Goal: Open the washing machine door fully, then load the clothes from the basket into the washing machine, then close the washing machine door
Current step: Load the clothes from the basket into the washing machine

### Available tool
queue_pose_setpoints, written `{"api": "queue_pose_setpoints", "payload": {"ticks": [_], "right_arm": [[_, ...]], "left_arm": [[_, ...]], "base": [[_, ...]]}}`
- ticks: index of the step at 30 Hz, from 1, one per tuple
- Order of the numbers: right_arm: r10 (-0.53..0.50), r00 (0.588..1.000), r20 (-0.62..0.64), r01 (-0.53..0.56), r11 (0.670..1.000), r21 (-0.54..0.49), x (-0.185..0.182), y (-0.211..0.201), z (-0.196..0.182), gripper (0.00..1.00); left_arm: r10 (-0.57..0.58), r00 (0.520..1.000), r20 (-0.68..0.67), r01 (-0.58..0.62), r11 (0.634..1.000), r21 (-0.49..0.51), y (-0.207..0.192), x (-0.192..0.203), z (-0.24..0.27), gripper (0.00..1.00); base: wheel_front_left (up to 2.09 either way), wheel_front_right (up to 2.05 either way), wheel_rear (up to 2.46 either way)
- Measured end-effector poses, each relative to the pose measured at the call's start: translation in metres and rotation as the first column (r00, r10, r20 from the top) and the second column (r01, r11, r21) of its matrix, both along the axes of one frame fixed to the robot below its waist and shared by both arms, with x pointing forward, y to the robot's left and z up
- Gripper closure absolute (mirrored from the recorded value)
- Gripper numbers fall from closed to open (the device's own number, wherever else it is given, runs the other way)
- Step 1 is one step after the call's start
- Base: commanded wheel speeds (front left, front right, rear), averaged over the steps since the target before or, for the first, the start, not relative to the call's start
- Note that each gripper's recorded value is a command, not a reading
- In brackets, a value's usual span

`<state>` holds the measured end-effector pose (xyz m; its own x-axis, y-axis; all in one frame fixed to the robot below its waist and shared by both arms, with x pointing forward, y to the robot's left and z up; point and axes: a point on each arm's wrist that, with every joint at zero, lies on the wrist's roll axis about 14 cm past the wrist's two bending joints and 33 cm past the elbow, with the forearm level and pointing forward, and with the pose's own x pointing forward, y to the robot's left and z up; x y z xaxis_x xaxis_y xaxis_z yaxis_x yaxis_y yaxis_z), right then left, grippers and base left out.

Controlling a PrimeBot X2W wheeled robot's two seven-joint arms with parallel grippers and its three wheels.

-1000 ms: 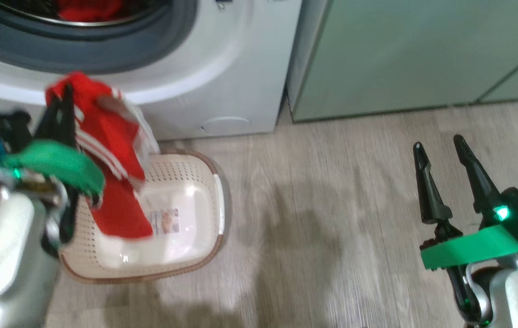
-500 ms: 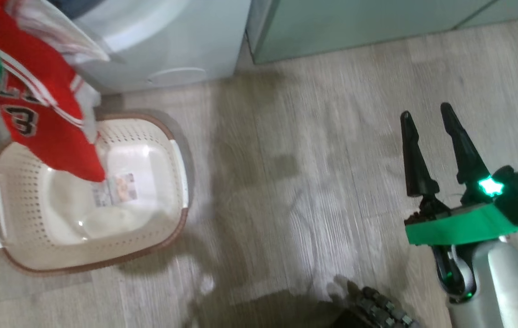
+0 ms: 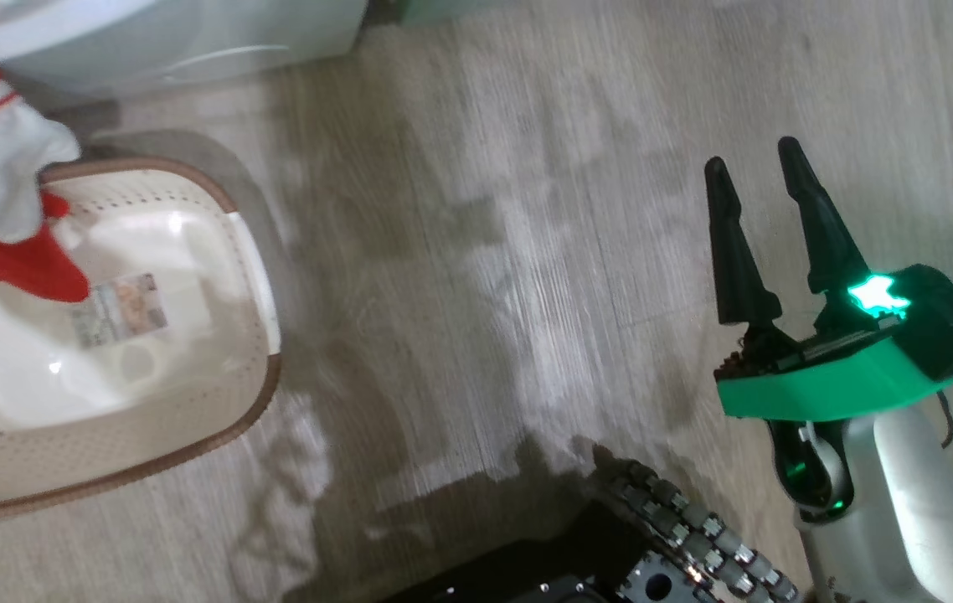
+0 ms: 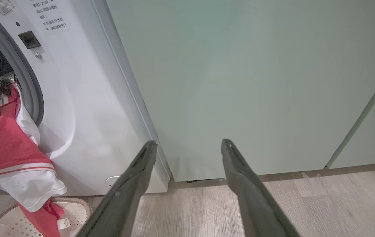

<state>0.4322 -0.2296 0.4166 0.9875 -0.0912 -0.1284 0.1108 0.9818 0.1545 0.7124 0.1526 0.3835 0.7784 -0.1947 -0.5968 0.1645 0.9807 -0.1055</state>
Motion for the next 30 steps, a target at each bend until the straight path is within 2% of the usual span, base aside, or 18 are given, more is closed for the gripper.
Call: {"api": "queue_pose_setpoints", "payload": {"ticks": [6, 13, 17, 19, 21, 22, 30], "right_arm": [[-0.013, 1.000, -0.012, 0.013, 1.000, -0.005, 0.003, -0.005, -0.006, 0.00], [-0.022, 0.999, -0.029, 0.022, 1.000, -0.016, 0.003, -0.009, -0.012, 0.00], [-0.018, 1.000, -0.016, 0.018, 1.000, -0.021, 0.008, -0.010, -0.010, 0.00], [-0.016, 1.000, -0.013, 0.016, 1.000, -0.020, 0.009, -0.009, -0.009, 0.00], [-0.016, 1.000, -0.011, 0.016, 1.000, -0.016, 0.009, -0.009, -0.009, 0.00], [-0.015, 1.000, -0.009, 0.015, 1.000, -0.016, 0.010, -0.008, -0.008, 0.00], [-0.008, 1.000, -0.003, 0.008, 1.000, -0.008, 0.012, -0.005, -0.008, 0.00]], "left_arm": [[0.049, 0.999, 0.013, -0.049, 0.999, 0.001, 0.005, 0.021, -0.019, 1.00], [0.081, 0.969, 0.235, -0.076, 0.997, -0.033, -0.003, 0.051, -0.008, 1.00], [0.119, 0.893, 0.434, -0.088, 0.992, -0.092, -0.004, 0.070, 0.025, 1.00], [0.125, 0.822, 0.555, -0.084, 0.992, -0.099, -0.002, 0.077, 0.052, 1.00], [0.127, 0.779, 0.614, -0.088, 0.992, -0.093, 0.001, 0.081, 0.066, 1.00], [0.126, 0.776, 0.617, -0.091, 0.992, -0.088, 0.003, 0.082, 0.066, 1.00], [0.133, 0.851, 0.508, -0.108, 0.991, -0.079, 0.011, 0.076, 0.022, 1.00]], "base": [[0.00, 0.00, 0.00], [0.00, 0.00, 0.00], [0.00, 0.00, 0.00], [0.00, 0.00, 0.00], [0.00, 0.00, 0.00], [0.00, 0.00, 0.00], [0.00, 0.00, 0.00]]}}
